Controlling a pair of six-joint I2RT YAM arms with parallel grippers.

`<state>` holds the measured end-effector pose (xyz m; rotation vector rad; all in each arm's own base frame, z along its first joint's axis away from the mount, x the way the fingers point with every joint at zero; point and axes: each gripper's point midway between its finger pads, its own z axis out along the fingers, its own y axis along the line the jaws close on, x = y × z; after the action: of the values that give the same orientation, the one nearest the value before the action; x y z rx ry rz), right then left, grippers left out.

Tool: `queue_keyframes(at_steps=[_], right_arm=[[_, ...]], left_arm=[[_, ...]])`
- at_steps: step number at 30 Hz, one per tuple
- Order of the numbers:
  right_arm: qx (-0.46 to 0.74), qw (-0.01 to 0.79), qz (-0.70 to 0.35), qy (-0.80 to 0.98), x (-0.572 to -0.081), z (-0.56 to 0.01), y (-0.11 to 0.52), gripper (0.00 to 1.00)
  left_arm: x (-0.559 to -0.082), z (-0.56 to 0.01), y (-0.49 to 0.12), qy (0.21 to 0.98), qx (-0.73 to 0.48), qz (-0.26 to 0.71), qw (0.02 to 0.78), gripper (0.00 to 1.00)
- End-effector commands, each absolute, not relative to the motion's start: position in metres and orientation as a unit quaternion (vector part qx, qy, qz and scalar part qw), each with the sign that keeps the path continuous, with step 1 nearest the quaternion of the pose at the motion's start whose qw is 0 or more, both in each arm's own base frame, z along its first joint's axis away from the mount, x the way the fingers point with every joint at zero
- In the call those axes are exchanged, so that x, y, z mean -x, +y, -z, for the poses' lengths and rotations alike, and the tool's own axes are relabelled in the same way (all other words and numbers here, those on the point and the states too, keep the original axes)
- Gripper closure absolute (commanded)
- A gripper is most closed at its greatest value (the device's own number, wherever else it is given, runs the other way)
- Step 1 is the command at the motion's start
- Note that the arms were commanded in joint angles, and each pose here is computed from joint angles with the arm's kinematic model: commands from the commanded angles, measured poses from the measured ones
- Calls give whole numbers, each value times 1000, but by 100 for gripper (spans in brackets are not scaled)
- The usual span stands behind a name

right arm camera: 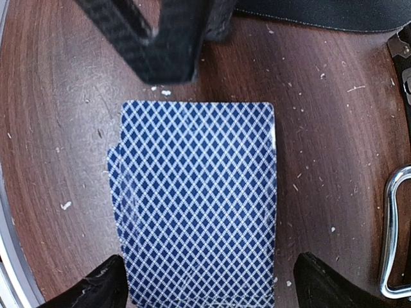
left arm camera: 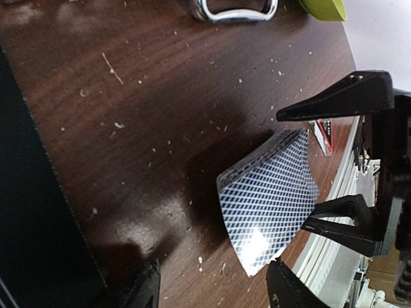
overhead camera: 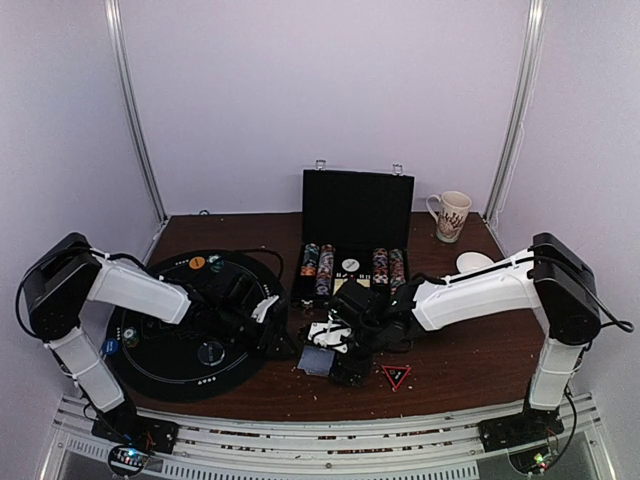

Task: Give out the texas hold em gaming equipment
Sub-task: Pick up the poker card from the face-down deck piles.

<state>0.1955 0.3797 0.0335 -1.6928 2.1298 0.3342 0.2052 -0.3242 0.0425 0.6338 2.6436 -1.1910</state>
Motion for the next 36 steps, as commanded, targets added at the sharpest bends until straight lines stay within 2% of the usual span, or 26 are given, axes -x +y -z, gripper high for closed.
queue_keyframes(at_steps=[1, 8, 14, 18, 22, 28, 32, 36], right_arm=[[599, 198, -128, 765, -195, -23, 379, 9], [597, 189, -113, 771, -198, -13, 375, 14], [595, 192, -111, 773, -198, -12, 373, 15], [594, 197, -110, 773, -200, -15, 374, 15], [594, 197, -108, 773, -200, -15, 372, 15], [593, 192, -95, 776, -200, -11, 366, 15], [594, 190, -97, 776, -198, -11, 365, 15], [594, 191, -96, 775, -199, -12, 365, 15]], left_arm=[[-210, -51, -348, 869, -234, 425, 99, 40], [-216, -38, -360, 870, -235, 425, 86, 42], [-212, -30, -363, 871, -238, 423, 74, 57], [-212, -27, -367, 873, -245, 416, 68, 71], [-211, -26, -361, 878, -252, 400, 71, 78], [-219, -25, -350, 890, -263, 361, 91, 79], [-221, -35, -349, 886, -265, 367, 103, 75], [-219, -40, -350, 880, -271, 376, 105, 77]])
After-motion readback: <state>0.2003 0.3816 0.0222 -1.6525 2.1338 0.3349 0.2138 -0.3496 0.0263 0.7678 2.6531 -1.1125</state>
